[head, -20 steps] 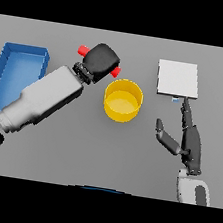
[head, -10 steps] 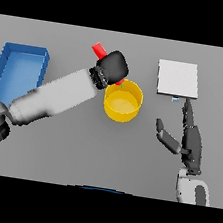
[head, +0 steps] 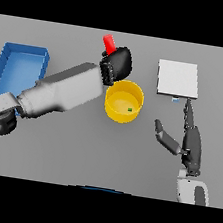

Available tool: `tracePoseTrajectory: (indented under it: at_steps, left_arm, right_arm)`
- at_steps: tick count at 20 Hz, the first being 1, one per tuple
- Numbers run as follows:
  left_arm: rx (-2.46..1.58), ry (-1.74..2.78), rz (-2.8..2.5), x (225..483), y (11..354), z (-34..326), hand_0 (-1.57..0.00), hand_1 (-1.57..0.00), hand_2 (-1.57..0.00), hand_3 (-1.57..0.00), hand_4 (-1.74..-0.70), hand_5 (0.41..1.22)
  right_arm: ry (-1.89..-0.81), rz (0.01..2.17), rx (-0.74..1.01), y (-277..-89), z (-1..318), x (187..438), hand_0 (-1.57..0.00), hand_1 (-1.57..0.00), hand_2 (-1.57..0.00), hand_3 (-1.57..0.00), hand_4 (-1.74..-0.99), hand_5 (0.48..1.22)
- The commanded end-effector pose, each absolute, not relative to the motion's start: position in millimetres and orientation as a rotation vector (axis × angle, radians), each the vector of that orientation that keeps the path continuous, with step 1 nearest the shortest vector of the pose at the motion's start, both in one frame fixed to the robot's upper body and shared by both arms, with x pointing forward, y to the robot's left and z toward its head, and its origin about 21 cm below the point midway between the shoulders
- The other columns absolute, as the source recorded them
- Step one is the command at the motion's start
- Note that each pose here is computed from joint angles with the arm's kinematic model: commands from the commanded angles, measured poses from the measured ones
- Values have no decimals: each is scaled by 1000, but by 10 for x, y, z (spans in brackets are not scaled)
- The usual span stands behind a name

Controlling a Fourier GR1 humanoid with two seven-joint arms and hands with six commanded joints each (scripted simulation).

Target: Pick up the red beaker and tilt it to pour out 1 green nut into yellow bowl. Pick up the yellow bowl and place it on the metallic measuring scale.

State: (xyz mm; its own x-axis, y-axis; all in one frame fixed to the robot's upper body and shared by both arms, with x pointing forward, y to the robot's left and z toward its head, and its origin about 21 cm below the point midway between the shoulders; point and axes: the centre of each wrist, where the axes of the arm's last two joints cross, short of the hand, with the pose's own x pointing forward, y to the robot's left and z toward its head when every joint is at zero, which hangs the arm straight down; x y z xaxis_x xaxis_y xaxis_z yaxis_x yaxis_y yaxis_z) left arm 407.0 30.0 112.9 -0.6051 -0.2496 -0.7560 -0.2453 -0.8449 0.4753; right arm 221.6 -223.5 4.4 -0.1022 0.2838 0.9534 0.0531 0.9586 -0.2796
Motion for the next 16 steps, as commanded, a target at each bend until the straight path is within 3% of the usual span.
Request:
tracePoseTrajectory:
  at_steps: [1,3,7,10,11,12,14,16]
  left_arm:
    - [1411,-851,-2703,4074,284,1127,-1571,-1571,-1571,-1569,-1734,1221]
    - [1435,-831,-2757,4081,223,1127,-1571,-1571,-1571,-1570,-1735,1221]
    - [1486,-815,-2817,4086,213,1221,-1571,-1571,-1571,-1570,-1733,1221]
    - [1549,-849,-2752,4237,236,1614,-1571,-1571,-1571,-1571,-1729,1221]
    - [1571,-877,-2721,4291,260,1766,-1571,-1571,-1571,-1494,-1727,1221]
    - [1612,-889,-2666,4338,273,1981,-1571,-1571,-1399,-1509,-1676,1221]
    - [1658,-942,-2574,4447,391,2313,-1571,-1571,-1461,-1041,-1699,1221]
    - [1681,-997,-2443,4534,489,2610,-1571,-1571,-1501,-1232,-1705,1221]
  right_arm:
    - [-1659,197,-263,-2266,21,2229,1,1,1,1,-1214,589]
    - [-1684,208,-246,-2185,5,2215,1,1,1,1,-1206,591]
    - [-1680,222,-268,-2205,25,2226,1,1,1,1,-1207,594]
    - [-1681,219,-263,-2189,-8,2217,1,1,1,1,-1209,592]
    - [-1688,225,-272,-2198,23,2207,1,1,1,1,-1203,592]
    - [-1689,224,-268,-2196,22,2232,1,1,1,1,-1201,592]
    - [-1690,214,-254,-2195,33,2282,1,1,1,1,-1186,596]
    - [-1699,203,-223,-2164,24,2271,1,1,1,1,-1181,593]
